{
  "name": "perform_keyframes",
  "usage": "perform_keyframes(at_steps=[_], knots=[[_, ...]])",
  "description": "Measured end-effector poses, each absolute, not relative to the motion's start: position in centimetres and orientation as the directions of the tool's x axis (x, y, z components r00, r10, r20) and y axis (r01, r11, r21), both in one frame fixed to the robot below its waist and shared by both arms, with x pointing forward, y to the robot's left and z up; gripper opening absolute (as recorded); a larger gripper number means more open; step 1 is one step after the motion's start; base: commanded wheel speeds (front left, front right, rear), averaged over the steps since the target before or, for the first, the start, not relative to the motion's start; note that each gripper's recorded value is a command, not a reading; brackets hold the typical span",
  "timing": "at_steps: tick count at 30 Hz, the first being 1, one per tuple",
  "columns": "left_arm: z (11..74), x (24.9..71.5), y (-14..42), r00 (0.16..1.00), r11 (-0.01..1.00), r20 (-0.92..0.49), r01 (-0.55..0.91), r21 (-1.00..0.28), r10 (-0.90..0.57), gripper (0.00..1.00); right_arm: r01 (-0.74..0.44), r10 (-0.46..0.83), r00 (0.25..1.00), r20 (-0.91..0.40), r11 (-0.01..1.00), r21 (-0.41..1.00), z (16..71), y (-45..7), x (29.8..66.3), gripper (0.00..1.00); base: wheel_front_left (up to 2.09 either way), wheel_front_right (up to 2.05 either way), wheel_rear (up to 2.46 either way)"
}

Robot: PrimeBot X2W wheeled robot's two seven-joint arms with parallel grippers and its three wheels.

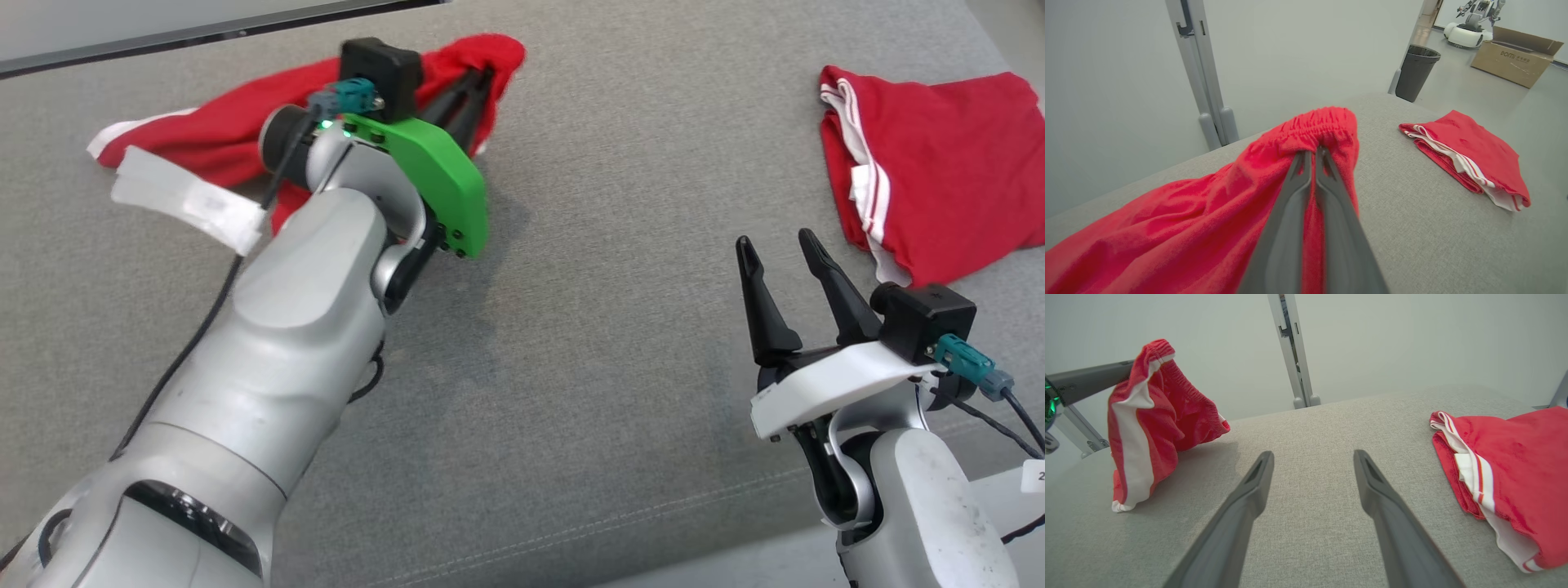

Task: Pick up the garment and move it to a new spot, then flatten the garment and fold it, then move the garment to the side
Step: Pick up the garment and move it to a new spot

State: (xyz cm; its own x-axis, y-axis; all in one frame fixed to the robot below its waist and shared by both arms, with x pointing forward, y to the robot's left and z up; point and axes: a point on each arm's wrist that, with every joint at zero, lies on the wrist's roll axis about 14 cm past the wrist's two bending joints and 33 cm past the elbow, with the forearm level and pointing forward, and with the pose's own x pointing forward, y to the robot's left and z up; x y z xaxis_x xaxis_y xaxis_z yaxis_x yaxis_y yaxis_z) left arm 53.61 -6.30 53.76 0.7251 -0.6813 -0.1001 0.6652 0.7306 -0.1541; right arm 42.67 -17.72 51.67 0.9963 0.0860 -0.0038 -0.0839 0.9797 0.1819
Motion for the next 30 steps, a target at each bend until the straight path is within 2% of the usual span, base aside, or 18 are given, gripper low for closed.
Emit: perform_keyframes(at_steps=[6,10,16,22,23,24,25,30], knots=[[53.1,48.9,-13.1,0.543,0.562,-0.149,0.808,-0.176,-0.827,0.00,-0.023,0.022,1.000,0.008,0.982,0.189,52.1,-19.9,41.3,1.00,0.00,0.00,0.00],[52.0,46.5,-16.0,0.446,0.476,-0.176,0.853,-0.214,-0.878,0.00,0.024,-0.025,1.000,0.007,0.982,0.189,51.9,-21.5,40.4,1.00,0.00,0.00,0.00],[48.5,44.3,-18.3,0.357,0.415,-0.240,0.870,-0.266,-0.903,0.00,0.076,-0.076,0.997,-0.007,0.979,0.188,51.3,-23.0,39.4,1.00,0.00,0.00,0.00],[44.3,43.1,-18.9,0.321,0.415,-0.313,0.857,-0.306,-0.894,0.00,0.108,-0.105,0.994,-0.025,0.977,0.185,50.6,-24.0,39.2,1.00,0.00,0.00,0.00],[43.6,42.9,-18.9,0.319,0.418,-0.325,0.857,-0.303,-0.890,0.10,0.113,-0.109,0.994,-0.030,0.977,0.183,50.5,-24.2,39.1,1.00,0.00,0.00,0.00],[43.1,42.8,-18.9,0.315,0.418,-0.334,0.855,-0.306,-0.888,0.44,0.117,-0.114,0.993,-0.030,0.976,0.182,50.4,-24.3,39.1,1.00,0.00,0.00,0.00],[42.7,42.6,-18.8,0.316,0.424,-0.342,0.850,-0.311,-0.885,1.00,0.121,-0.117,0.993,-0.034,0.976,0.182,50.3,-24.4,39.1,1.00,0.00,0.00,0.00],[41.9,42.1,-18.2,0.324,0.433,-0.343,0.846,-0.312,-0.881,1.00,0.119,-0.112,0.992,-0.049,0.976,0.184,49.7,-24.3,39.3,1.00,0.00,0.00,0.00]])
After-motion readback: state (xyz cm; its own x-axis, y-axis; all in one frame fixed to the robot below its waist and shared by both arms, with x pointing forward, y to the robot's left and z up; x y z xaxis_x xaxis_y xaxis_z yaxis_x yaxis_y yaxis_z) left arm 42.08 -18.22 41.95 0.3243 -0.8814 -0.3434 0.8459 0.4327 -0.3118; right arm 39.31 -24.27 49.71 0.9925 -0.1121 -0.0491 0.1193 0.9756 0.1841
